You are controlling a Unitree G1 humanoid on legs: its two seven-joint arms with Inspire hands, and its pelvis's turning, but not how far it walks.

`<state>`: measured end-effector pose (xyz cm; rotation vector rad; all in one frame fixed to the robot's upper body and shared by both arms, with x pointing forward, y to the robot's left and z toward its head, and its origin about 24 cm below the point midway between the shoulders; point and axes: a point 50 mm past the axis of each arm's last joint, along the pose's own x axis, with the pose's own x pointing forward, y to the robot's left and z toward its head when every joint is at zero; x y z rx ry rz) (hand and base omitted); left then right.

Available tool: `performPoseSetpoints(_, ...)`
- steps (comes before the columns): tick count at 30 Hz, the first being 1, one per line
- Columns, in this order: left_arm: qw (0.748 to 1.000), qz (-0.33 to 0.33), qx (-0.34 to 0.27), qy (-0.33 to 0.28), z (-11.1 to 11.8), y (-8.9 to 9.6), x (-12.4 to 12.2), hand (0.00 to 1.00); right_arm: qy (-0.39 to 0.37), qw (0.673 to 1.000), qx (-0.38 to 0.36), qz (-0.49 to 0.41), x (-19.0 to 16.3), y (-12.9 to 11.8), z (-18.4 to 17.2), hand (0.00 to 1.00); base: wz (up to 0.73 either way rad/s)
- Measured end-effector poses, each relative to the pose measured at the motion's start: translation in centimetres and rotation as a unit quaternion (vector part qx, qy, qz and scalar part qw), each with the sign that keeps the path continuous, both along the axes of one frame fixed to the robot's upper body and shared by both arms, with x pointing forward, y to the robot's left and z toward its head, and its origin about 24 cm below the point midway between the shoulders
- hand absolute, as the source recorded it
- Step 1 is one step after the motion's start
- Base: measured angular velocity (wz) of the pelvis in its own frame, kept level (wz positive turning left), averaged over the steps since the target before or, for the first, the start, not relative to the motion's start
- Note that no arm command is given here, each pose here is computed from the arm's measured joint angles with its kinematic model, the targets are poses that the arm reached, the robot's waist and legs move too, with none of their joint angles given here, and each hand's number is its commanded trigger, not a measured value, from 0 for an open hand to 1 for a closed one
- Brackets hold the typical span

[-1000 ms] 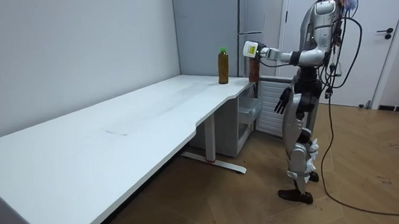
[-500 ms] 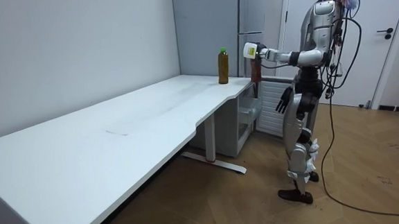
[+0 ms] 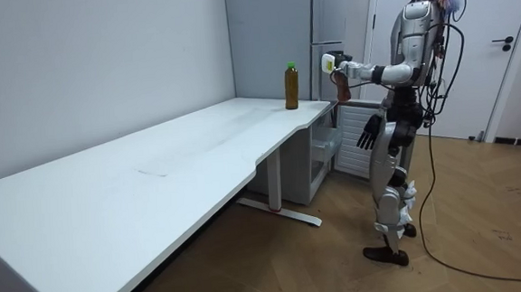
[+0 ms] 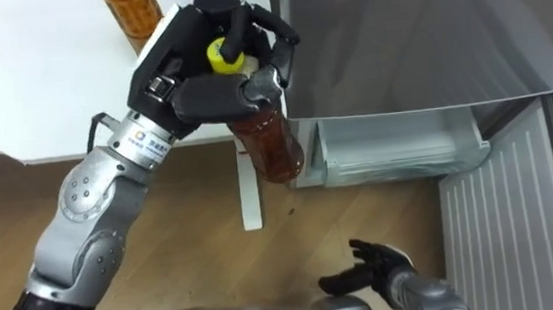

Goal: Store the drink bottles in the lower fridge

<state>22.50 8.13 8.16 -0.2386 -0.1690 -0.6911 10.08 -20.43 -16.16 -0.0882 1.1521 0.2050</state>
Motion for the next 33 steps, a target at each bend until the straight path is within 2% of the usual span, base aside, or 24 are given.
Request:
performPoseSetpoints(10, 0.999, -0.042, -0.023, 0.008, -0.1, -0.4, -0.4, 1.00, -0.008, 1.000, 0.009, 0.026, 0.6, 0.5, 0.2, 0.00, -0.07)
performPoseSetpoints(13, 0.999, -0.041, -0.022, 0.028, -0.9, -0.3, -0.2, 1.00, -0.016, 0.999, 0.014, 0.031, 1.1, 0.8, 0.4, 0.00, -0.09)
performPoseSetpoints(20, 0.994, -0.055, 0.008, 0.098, -4.2, -0.7, -0.6, 1.00, -0.043, 0.998, 0.025, 0.039, 2.4, 1.4, 0.9, 0.00, -0.02)
performPoseSetpoints(28, 0.993, -0.064, 0.020, 0.098, -4.5, -1.1, -0.8, 1.00, -0.051, 0.997, 0.033, 0.049, 2.7, 2.1, 1.0, 0.00, -0.03)
performPoseSetpoints(33, 0.992, -0.061, 0.043, 0.100, -5.1, -0.9, -0.8, 1.00, -0.086, 0.992, 0.061, 0.069, 4.1, 3.1, 1.9, 0.00, -0.05)
